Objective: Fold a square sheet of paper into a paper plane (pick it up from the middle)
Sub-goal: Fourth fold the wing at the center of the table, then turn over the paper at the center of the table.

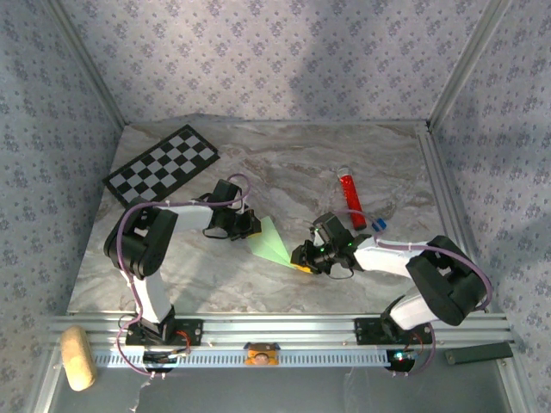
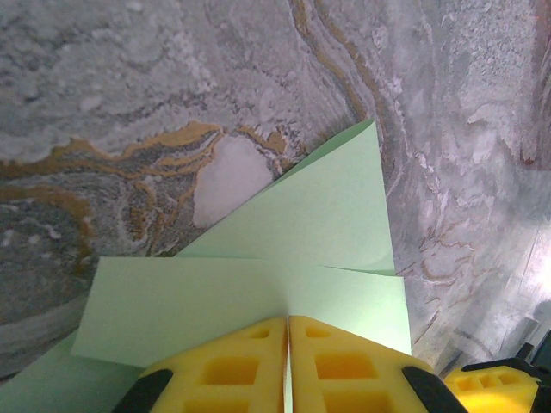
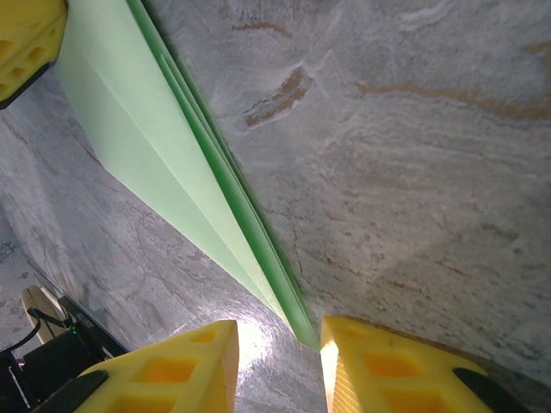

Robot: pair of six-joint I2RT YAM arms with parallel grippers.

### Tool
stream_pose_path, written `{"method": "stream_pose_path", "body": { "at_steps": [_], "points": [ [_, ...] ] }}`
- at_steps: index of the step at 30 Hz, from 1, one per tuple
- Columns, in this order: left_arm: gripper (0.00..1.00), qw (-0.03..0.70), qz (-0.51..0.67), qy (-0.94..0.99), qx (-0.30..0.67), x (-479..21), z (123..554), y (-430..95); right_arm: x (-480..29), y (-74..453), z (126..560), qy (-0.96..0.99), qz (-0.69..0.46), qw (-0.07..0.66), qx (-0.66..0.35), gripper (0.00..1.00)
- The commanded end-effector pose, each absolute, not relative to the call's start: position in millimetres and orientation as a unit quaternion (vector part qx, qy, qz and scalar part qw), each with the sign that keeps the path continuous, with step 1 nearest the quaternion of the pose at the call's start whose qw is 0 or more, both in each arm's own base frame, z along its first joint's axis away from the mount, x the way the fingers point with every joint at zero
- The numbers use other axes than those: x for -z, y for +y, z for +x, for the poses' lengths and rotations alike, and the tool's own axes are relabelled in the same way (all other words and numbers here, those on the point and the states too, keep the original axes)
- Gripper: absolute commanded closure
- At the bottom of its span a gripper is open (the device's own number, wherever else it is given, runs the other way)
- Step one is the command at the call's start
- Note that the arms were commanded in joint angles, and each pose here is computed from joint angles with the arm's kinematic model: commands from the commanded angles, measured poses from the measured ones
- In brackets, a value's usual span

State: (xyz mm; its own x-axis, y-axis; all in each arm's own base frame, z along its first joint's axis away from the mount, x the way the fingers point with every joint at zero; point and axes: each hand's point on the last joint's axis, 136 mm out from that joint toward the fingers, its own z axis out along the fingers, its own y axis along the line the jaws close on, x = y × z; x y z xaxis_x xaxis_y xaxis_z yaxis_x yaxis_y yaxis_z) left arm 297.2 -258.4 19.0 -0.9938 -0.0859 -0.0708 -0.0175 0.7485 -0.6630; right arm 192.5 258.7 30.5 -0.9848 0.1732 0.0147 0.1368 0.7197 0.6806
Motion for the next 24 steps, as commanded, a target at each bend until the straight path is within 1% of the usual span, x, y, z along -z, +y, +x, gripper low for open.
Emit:
{"method": "stream_pose_path", "body": {
  "at_steps": [1, 6, 11, 15, 18, 22, 24],
  "points": [
    [0.9, 0.033, -0.042, 0.938, 0.342, -9.5, 293.4, -252.1, -28.5, 258.7, 189.0, 0.926, 0.084, 0.016, -0.368, 0.72],
    [0.9, 0.033, -0.042, 0.939, 0.341, -8.8, 293.2, -252.0, -44.7, 275.7, 197.4, 0.919, 0.047, 0.031, -0.389, 0.83],
    [0.9, 0.032, -0.042, 0.939, 0.339, -8.3, 292.5, -251.2, -48.5, 287.6, 210.0, 0.917, 0.033, 0.035, -0.396, 0.88],
    [0.9, 0.032, -0.041, 0.939, 0.34, -8.7, 292.3, -251.5, -39.7, 292.1, 215.0, 0.921, 0.034, 0.025, -0.386, 0.89],
    [0.9, 0.033, -0.04, 0.939, 0.339, -8.8, 292.3, -251.1, -27.2, 289.0, 213.7, 0.925, 0.045, 0.017, -0.377, 0.86],
    [0.9, 0.032, -0.04, 0.94, 0.338, -8.5, 292.4, -250.8, -10.3, 276.7, 205.4, 0.936, 0.061, 0.001, -0.347, 0.87],
    [0.9, 0.031, -0.041, 0.94, 0.337, -7.0, 291.8, -249.8, -8.4, 273.0, 199.6, 0.935, 0.064, -0.001, -0.348, 0.87]
  ]
}}
